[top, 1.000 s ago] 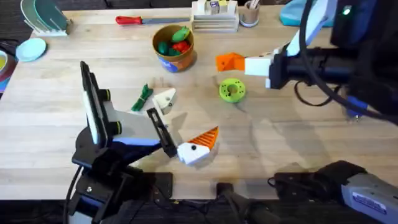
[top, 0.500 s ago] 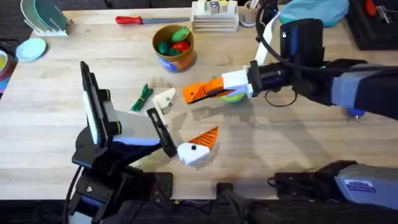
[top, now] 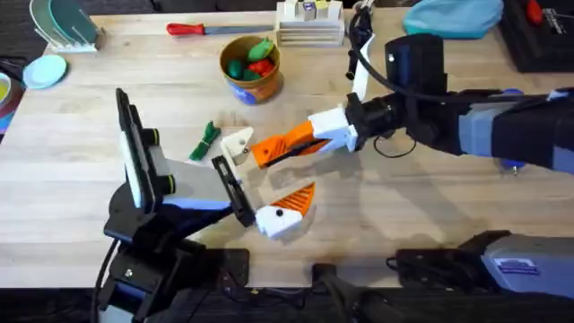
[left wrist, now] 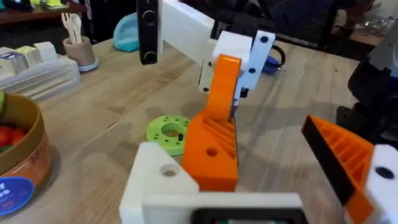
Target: Pick up the gripper from the table and insert it into the empty holder that is missing its gripper. Then pick up a screw, insert it into the mounting hole, and use the screwdriver to tighten it. Finally, clean up the table by picking up the vegetable and placing it into the bucket.
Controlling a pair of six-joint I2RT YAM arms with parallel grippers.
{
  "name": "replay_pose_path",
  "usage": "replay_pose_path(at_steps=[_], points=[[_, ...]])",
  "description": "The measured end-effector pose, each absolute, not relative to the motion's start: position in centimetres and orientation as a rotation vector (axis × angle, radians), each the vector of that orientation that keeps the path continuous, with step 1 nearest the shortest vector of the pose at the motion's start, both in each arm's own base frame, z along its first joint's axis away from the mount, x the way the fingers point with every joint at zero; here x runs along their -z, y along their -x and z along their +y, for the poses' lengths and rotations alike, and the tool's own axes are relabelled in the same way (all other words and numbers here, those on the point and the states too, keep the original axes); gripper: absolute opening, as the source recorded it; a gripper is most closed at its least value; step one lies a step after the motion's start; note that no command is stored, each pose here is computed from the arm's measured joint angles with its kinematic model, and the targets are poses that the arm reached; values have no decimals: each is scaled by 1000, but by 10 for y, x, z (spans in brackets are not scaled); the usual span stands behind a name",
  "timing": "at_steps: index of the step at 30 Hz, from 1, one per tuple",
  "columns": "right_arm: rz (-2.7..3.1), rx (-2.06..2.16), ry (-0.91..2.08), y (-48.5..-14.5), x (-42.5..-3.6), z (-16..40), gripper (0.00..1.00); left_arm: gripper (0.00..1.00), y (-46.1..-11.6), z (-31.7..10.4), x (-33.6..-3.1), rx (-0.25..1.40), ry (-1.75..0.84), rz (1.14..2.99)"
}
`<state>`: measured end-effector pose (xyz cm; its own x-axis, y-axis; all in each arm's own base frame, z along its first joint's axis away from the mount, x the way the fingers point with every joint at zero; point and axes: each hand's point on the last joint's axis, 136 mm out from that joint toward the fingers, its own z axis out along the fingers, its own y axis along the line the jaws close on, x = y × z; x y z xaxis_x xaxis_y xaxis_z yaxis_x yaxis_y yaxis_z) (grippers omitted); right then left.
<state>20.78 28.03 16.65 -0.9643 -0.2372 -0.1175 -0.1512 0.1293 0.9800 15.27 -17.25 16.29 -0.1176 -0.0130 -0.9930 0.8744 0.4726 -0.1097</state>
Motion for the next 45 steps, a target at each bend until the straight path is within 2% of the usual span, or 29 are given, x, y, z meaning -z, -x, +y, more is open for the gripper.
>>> replay_pose_path(at_steps=[7,24,45], points=[[-2305,2025,-420,-211,-175,285,8,992,-153,-172,-163,908,-789,1499],[-2246,2021,-402,-216,-158,322,7,992,-158,-169,-162,899,-748,1521],[-2333,2017,-297,-239,-156,341,7,992,-168,-163,-162,868,-678,1549]])
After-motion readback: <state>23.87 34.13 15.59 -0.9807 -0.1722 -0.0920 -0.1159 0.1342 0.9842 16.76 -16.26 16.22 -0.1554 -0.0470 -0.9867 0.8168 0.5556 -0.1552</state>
